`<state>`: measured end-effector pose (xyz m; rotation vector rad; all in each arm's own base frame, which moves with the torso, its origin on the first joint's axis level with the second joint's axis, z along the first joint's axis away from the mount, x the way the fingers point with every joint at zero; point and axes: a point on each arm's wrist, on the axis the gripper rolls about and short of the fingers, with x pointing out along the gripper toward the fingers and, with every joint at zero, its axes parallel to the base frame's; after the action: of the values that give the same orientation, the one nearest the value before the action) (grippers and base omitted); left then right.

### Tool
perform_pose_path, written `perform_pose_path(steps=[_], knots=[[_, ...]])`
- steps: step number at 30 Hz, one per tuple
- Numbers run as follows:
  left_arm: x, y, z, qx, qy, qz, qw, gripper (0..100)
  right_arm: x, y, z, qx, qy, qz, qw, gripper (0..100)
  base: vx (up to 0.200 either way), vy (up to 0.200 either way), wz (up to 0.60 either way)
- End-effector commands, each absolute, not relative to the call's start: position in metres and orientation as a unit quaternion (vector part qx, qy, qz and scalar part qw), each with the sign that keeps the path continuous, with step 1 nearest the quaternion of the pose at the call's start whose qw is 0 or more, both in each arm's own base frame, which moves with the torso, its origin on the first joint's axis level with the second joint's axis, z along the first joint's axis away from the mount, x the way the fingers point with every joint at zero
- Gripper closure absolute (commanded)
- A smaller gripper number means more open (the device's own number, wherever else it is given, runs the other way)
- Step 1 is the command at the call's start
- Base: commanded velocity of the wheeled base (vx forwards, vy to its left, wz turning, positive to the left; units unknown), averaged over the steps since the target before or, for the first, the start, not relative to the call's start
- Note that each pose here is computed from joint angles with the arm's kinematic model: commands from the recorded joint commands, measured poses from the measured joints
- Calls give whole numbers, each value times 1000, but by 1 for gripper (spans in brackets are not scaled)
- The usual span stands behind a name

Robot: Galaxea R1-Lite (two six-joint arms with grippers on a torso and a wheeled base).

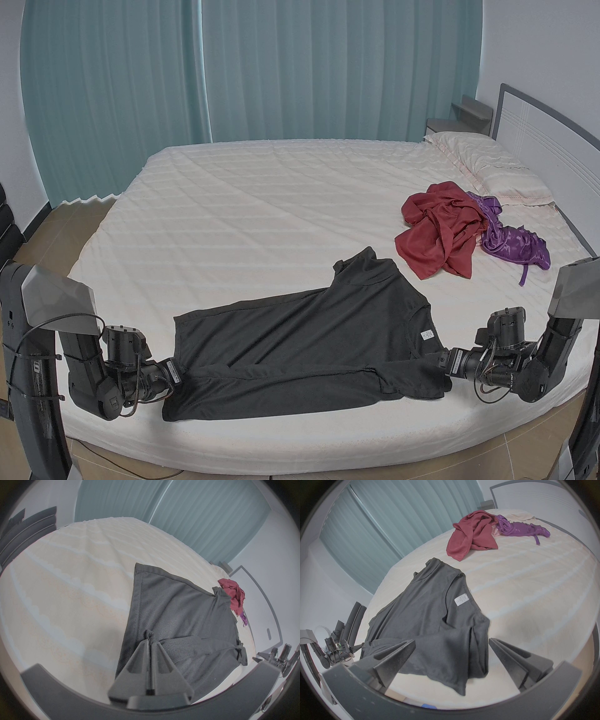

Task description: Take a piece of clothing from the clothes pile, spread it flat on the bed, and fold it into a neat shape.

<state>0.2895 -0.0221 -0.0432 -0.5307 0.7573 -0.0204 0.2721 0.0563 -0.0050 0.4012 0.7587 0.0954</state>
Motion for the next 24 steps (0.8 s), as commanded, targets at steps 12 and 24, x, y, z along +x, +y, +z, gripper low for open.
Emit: perform_pose_path(steps=[12,24], knots=[[287,-19,-37,-261,358,-6,896,100,311,57,-40,157,379,122,904,0,0,0,0],[287,-19,-37,-262,359,-5,896,100,313,55,-50,144,375,132,906,100,0,0,0]])
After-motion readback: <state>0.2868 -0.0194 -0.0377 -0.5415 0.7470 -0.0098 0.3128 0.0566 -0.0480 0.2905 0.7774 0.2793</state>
